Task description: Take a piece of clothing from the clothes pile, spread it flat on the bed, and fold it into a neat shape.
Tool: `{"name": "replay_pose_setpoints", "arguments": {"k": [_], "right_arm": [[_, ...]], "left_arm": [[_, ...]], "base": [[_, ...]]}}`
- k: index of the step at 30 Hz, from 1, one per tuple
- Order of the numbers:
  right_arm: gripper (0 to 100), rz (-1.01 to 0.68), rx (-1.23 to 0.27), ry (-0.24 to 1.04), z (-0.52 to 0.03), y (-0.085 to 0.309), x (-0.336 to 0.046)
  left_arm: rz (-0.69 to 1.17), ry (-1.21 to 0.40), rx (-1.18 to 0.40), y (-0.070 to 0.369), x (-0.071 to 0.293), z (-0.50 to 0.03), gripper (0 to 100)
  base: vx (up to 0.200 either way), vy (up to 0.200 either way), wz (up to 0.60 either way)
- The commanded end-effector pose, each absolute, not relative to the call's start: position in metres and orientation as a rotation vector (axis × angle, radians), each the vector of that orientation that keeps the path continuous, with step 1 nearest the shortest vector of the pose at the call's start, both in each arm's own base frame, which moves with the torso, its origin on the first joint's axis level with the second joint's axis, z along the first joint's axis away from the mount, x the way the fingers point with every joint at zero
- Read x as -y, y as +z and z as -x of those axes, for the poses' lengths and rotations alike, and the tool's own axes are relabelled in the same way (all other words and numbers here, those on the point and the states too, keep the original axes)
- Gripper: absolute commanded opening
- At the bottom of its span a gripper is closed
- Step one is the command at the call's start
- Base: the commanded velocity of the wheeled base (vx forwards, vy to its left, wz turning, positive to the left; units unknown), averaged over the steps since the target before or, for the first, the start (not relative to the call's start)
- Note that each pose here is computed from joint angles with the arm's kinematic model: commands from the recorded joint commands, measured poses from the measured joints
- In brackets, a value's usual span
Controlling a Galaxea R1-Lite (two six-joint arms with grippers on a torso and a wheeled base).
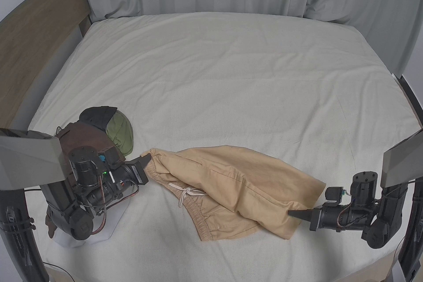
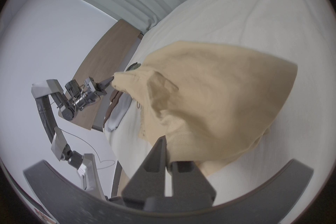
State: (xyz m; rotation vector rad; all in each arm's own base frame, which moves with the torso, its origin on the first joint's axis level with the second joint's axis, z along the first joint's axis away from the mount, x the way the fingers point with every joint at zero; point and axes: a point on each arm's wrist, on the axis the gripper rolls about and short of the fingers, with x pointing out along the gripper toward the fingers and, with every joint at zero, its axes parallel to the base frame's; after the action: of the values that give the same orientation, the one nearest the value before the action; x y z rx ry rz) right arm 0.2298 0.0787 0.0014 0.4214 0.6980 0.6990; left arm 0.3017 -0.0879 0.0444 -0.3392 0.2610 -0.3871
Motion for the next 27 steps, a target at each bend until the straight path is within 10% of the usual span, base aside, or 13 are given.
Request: {"name": "replay_pose_setpoints", "arguments": {"k": [1, 22, 23, 27], "right_arm": [[0, -0.455, -0.578, 0.691, -0.240, 0.026, -0.073], [0, -0.594, -0.495, 0.676, -0.255, 0.052, -0.073], [100, -0.594, -0.498, 0.678, -0.254, 0.051, -0.073], [100, -0.591, -0.503, 0.693, -0.254, 0.051, -0.077]], "left_arm": [[0.340, -0.380, -0.264, 0.042, 0.086, -0.303, 0], [0.345, -0.387, -0.244, 0.045, 0.088, -0.307, 0], [0.345, -0.389, -0.244, 0.045, 0.088, -0.307, 0], [0.345, -0.389, -0.244, 0.045, 0.088, -0.307, 0]], "base": [[0.000, 0.000, 0.00], [0.000, 0.000, 0.00], [0.000, 0.000, 0.00], [0.000, 0.000, 0.00]]}}
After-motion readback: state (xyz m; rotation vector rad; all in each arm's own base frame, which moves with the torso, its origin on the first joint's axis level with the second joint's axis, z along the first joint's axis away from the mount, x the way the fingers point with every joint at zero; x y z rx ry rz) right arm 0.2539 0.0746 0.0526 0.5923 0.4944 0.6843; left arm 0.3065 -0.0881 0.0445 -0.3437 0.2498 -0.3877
